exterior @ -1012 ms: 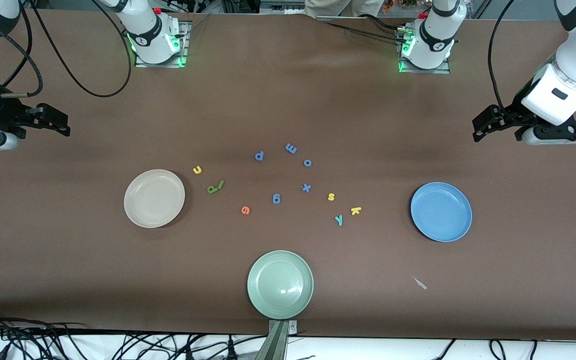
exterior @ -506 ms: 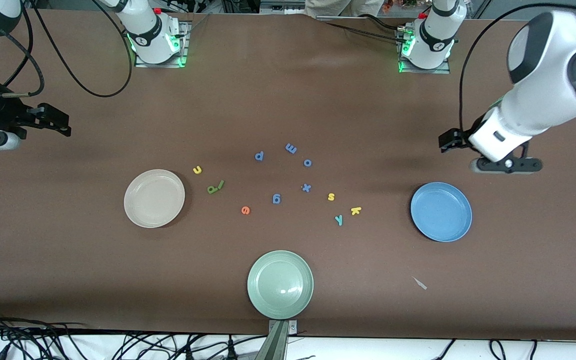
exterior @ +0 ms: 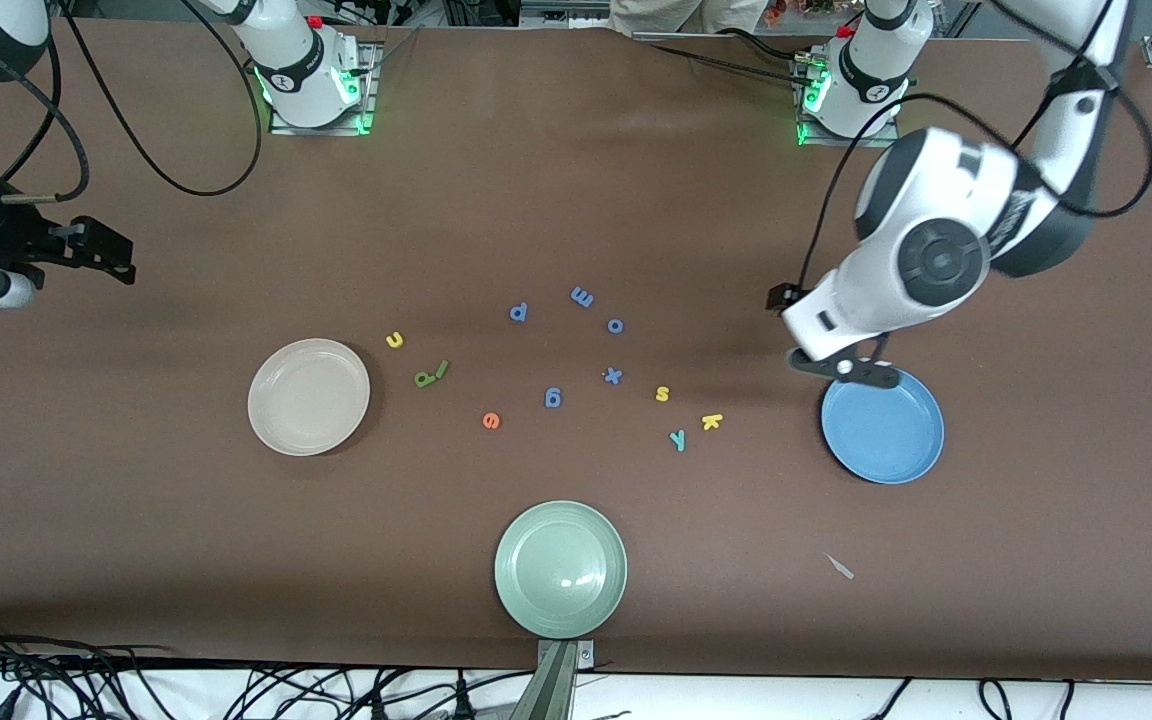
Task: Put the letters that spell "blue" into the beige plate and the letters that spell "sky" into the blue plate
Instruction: 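Move the left gripper down to the yellow k letter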
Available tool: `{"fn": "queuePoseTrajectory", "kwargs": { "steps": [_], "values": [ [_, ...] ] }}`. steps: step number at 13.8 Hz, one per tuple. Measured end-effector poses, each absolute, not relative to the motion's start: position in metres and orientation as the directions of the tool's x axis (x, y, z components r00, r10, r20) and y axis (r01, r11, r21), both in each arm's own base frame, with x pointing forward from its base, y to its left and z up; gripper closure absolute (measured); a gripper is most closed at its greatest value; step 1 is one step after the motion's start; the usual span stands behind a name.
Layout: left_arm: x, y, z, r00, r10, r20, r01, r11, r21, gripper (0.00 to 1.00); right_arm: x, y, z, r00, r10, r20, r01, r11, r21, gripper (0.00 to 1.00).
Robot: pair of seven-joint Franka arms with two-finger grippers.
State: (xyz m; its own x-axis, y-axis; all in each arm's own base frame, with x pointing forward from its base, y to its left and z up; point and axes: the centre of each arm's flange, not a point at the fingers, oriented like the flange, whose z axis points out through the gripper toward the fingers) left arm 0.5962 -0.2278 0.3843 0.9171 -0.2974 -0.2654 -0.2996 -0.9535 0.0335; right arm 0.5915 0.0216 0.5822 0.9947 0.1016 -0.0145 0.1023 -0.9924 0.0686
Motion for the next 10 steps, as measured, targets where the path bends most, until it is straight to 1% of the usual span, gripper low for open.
{"fn": "queuePoseTrajectory", "kwargs": {
  "steps": [2, 4, 8, 10],
  "values": [
    [0.612, -0.24, 0.372, 0.858, -0.453, -0.241, -0.447, -0.891, 0.081, 0.0, 0.595, 0.028, 0.576, 0.993, 0.114, -0.017, 0.115, -0.991, 0.074, 0.0],
    [0.628, -0.243, 0.355, 0.779, -0.6, -0.181, -0.589, -0.8, 0.114, 0.0, 0.595, 0.042, 0.575, 0.99, 0.138, -0.018, 0.139, -0.988, 0.074, 0.0],
    [0.642, -0.258, 0.305, 0.554, -0.828, -0.08, -0.817, -0.56, 0.138, 0.0, 0.595, 0.048, 0.573, 0.989, 0.148, -0.023, 0.149, -0.986, 0.074, 0.0],
    [0.647, -0.269, 0.269, 0.455, -0.89, -0.036, -0.881, -0.456, 0.13, 0.0, 0.601, 0.046, 0.56, 0.989, 0.14, -0.041, 0.143, -0.987, 0.07, 0.0]
  ]
}}
